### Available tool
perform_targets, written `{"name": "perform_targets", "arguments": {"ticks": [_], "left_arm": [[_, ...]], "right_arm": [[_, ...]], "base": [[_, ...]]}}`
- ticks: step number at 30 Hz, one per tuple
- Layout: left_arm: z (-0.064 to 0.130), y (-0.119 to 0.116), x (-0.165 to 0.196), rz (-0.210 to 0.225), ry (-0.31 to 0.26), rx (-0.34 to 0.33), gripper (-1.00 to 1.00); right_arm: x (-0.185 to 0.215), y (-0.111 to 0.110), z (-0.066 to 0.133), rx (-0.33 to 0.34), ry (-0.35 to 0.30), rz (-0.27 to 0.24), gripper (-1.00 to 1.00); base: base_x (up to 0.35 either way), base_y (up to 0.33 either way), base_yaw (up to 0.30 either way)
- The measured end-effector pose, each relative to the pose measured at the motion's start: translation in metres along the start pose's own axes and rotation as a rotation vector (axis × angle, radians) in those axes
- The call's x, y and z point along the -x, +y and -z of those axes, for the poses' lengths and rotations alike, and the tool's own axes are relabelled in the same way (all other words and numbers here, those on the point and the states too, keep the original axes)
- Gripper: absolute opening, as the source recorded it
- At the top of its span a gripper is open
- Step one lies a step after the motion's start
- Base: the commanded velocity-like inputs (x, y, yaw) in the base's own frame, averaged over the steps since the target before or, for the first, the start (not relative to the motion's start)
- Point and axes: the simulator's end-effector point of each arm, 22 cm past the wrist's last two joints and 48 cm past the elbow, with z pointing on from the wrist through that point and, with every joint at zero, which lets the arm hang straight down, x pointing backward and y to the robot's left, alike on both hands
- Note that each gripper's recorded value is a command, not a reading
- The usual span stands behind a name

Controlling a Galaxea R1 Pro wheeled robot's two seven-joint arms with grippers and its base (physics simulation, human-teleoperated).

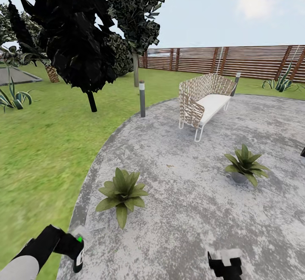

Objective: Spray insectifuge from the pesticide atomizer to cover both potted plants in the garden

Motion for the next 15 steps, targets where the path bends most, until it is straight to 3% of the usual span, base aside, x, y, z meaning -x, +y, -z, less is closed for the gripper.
{"name": "perform_targets", "arguments": {"ticks": [2,7,8,9,10,15], "left_arm": [[-0.002,-0.006,0.002,0.0,0.0,-0.006,-1.0],[-0.004,-0.011,-0.002,0.022,0.029,-0.012,-1.0],[-0.004,-0.011,-0.005,0.035,0.045,-0.011,-1.0],[-0.013,-0.022,0.01,0.081,0.049,0.042,-1.0],[-0.019,-0.042,0.024,0.088,0.029,0.014,-1.0],[-0.016,-0.047,0.043,0.072,-0.006,0.022,-1.0]], "right_arm": [[-0.003,-0.004,0.001,-0.017,0.009,-0.039,1.0],[-0.013,-0.004,0.003,-0.02,0.031,-0.049,1.0],[-0.013,-0.005,0.003,-0.021,0.032,-0.049,1.0],[-0.015,-0.007,0.004,-0.026,0.036,-0.054,1.0],[-0.015,-0.008,0.004,-0.026,0.037,-0.054,1.0],[-0.016,-0.007,0.004,-0.023,0.038,-0.053,1.0]], "base": [[0.0,0.0,0.0],[0.0,0.0,0.0],[0.0,0.0,0.0],[0.0,0.0,0.0],[0.0,0.0,0.0],[0.0,0.0,0.0]]}}
